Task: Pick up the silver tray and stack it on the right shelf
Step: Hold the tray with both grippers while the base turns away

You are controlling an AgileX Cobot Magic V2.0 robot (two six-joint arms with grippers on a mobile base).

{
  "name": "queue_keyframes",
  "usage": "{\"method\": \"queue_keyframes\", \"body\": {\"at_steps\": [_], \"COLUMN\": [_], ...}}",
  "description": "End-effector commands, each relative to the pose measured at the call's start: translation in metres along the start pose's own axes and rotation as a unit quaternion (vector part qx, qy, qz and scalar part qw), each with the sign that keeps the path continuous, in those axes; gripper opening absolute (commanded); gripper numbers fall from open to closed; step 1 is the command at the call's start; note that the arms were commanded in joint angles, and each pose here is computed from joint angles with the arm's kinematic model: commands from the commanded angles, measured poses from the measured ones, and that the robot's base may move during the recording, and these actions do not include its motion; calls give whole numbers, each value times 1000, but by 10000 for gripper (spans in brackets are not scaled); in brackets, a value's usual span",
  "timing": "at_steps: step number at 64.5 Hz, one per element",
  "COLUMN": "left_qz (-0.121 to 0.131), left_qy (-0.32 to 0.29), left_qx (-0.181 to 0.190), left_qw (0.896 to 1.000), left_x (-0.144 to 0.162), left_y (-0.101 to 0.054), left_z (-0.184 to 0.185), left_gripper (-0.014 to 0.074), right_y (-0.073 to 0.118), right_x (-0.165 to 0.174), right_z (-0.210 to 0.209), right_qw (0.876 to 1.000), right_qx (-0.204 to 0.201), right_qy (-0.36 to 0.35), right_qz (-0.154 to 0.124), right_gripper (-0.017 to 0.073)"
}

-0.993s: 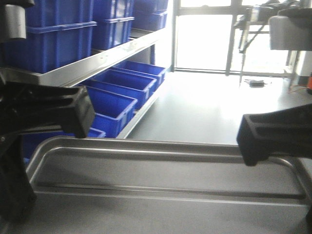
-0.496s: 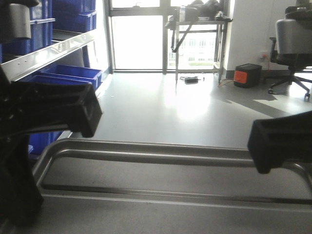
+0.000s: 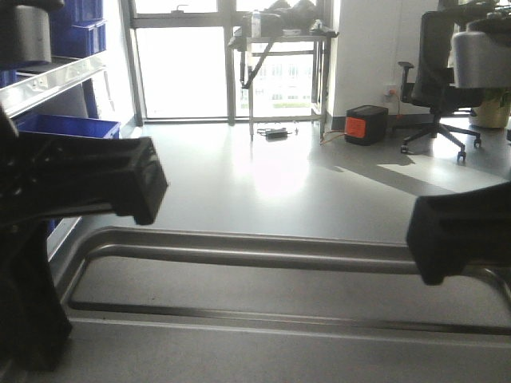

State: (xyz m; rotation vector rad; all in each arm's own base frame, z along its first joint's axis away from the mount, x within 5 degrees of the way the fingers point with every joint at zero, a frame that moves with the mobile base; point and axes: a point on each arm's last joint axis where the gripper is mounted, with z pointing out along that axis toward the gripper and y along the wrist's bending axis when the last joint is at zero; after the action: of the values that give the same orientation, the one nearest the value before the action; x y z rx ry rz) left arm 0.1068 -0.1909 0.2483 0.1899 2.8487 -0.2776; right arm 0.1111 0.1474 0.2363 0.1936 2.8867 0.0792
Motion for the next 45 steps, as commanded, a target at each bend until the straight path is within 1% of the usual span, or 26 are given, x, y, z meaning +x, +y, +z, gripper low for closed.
{"method": "queue_keyframes", "body": {"at_steps": [1,45], "left_qz": [17,17], "left_qy": [-8,-8], "left_qx": [-64,-64], "left_qw": [998,998], "left_x": [-3,-3], "left_y": [14,14], "left_z": [-9,-9], "left_gripper": [-92,-92], "right_y": [-24,-24], "right_x": [-2,-2], "right_z": [-8,-9], "right_qw": [993,993], "right_qx": [116,116], "right_qy": [-1,-1], "right_qz": [-8,-8], "right_gripper": [59,59]}}
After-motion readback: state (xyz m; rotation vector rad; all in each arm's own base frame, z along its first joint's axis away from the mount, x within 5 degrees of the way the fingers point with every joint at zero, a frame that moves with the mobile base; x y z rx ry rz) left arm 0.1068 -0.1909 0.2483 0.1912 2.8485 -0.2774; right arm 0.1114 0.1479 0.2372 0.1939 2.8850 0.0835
